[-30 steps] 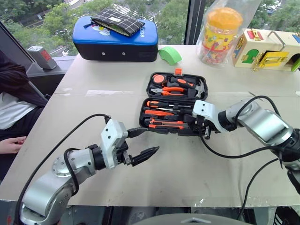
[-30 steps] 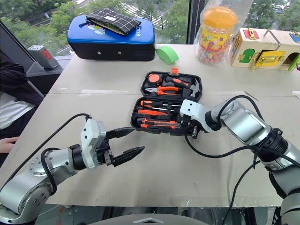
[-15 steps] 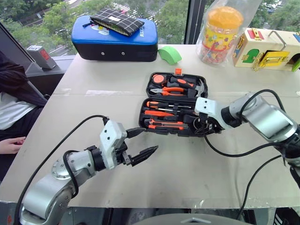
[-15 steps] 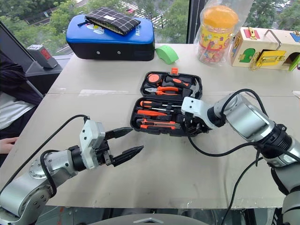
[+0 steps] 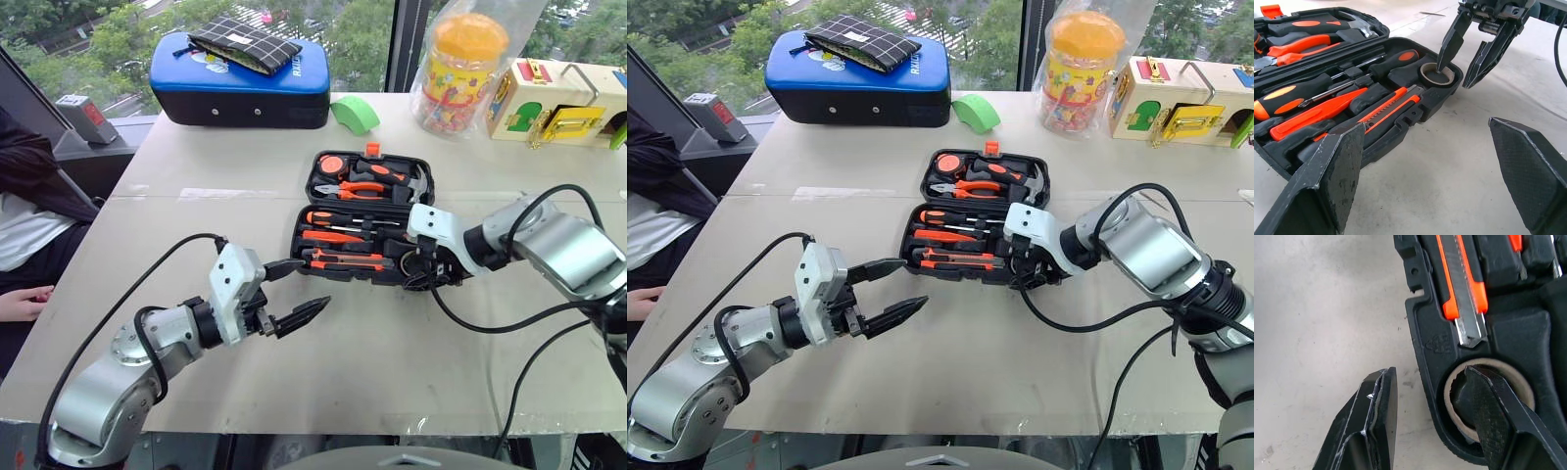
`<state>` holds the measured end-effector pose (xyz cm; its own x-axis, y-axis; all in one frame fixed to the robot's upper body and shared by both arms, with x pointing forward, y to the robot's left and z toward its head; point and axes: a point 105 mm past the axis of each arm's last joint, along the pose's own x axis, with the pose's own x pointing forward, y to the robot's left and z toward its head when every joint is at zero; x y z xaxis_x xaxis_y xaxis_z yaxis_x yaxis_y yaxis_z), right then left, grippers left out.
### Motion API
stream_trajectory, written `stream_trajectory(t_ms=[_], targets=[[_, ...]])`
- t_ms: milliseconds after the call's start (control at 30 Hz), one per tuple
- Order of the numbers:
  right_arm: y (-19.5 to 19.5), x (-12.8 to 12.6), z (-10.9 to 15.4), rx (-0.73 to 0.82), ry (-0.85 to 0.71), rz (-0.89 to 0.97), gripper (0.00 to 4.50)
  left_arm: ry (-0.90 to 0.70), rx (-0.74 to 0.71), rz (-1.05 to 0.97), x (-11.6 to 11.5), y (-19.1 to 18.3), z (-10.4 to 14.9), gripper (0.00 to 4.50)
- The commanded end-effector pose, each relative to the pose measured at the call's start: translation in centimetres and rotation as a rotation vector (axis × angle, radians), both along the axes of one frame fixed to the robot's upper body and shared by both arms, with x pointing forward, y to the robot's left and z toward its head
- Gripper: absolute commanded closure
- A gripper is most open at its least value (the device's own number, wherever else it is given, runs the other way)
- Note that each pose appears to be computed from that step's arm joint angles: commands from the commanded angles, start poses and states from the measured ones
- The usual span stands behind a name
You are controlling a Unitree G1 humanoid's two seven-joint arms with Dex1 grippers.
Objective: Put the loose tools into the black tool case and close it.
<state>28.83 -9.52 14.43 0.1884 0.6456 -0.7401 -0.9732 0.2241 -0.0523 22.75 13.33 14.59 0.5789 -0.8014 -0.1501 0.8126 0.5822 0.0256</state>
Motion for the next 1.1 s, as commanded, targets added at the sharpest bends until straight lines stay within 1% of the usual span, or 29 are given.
stream_trajectory(t_ms=[33, 67, 100, 133, 200, 267, 333, 367, 400, 433, 467, 500, 533, 633, 767, 833, 933, 967, 1000, 1033, 1067, 1100], targets=[[0.4, 1.6, 4.9, 0.238, -0.211, -0.033, 2.32, -0.002, -0.087, 0.187, 2.4, 1.8, 0.6, 0.39], [-0.3, 3.0, 5.8, 0.298, -0.258, -0.143, 2.32, 0.006, -0.102, 0.274, 3.6, 2.5, 0.6, 0.39], [-1.1, 3.9, 6.1, 0.325, -0.292, -0.23, 2.32, 0.003, -0.115, 0.33, 4.5, 2.8, 0.7, 0.39], [-1.6, 4.5, 6.2, 0.335, -0.305, -0.283, 2.32, 0.001, -0.121, 0.36, 5.0, 3.0, 0.8, 0.39], [-3.0, 6.5, 6.3, 0.389, -0.312, -0.466, 2.32, 0.026, -0.194, 0.475, 7.4, 3.5, 1.4, 0.39], [-3.8, 8.0, 6.1, 0.421, -0.285, -0.608, 2.32, 0.07, -0.222, 0.558, 9.5, 3.8, 1.6, 0.39], [-4.4, 9.0, 5.9, 0.507, -0.176, -0.721, 2.32, 0.157, -0.219, 0.631, 11.4, 4.0, 1.0, 0.39], [-4.8, 9.5, 5.3, 0.473, -0.181, -0.754, 2.32, 0.188, -0.211, 0.637, 12.5, 3.9, 0.9, 0.39], [-5.0, 10.0, 4.9, 0.441, -0.193, -0.771, 1.78, 0.208, -0.203, 0.63, 13.4, 3.7, 0.9, 0.39], [-5.0, 10.4, 4.5, 0.417, -0.204, -0.779, 1.5, 0.215, -0.196, 0.624, 14.2, 3.5, 0.9, 0.39], [-4.9, 10.7, 4.3, 0.401, -0.211, -0.786, 0.95, 0.223, -0.19, 0.62, 14.9, 3.2, 1.0, 0.39], [-4.9, 11.3, 4.1, 0.396, -0.213, -0.812, 0.58, 0.234, -0.199, 0.629, 16.1, 3.2, 1.2, 0.39], [-4.9, 11.8, 3.9, 0.396, -0.208, -0.848, 0.11, 0.25, -0.2, 0.641, 17.2, 3.3, 1.2, 0.39], [-6.0, 13.6, 3.8, 0.4, -0.216, -0.971, 0.05, 0.262, -0.172, 0.653, 20.2, 3.3, 1.4, 0.39], [-6.5, 15.0, 3.6, 0.426, -0.192, -1.047, 0.05, 0.257, -0.132, 0.634, 22.7, 2.5, 1.4, 0.39], [-6.4, 15.4, 2.9, 0.428, -0.15, -1.079, 0.05, 0.267, -0.077, 0.617, 23.4, 1.9, 0.8, 0.39], [-6.1, 15.8, 1.7, 0.422, -0.094, -1.101, 0.05, 0.287, 0.009, 0.602, 23.7, 1.4, -0.7, 0.39], [-5.9, 15.9, 1.5, 0.423, -0.082, -1.101, 0.0, 0.289, 0.023, 0.598, 23.7, 1.4, -0.9, 0.9], [-5.8, 16.0, 1.1, 0.423, -0.064, -1.105, 0.26, 0.31, 0.027, 0.582, 23.6, 1.0, -1.3, 1.19], [-5.7, 16.0, 0.7, 0.424, -0.045, -1.102, 0.55, 0.326, 0.025, 0.567, 23.6, 0.7, -1.6, 1.64], [-5.4, 16.0, 0.5, 0.43, -0.023, -1.094, 0.91, 0.33, 0.03, 0.562, 23.6, 0.6, -1.6, 2.18], [-5.2, 16.0, 0.4, 0.432, -0.015, -1.086, 1.29, 0.335, 0.017, 0.558, 23.6, 0.5, -1.5, 2.57]])
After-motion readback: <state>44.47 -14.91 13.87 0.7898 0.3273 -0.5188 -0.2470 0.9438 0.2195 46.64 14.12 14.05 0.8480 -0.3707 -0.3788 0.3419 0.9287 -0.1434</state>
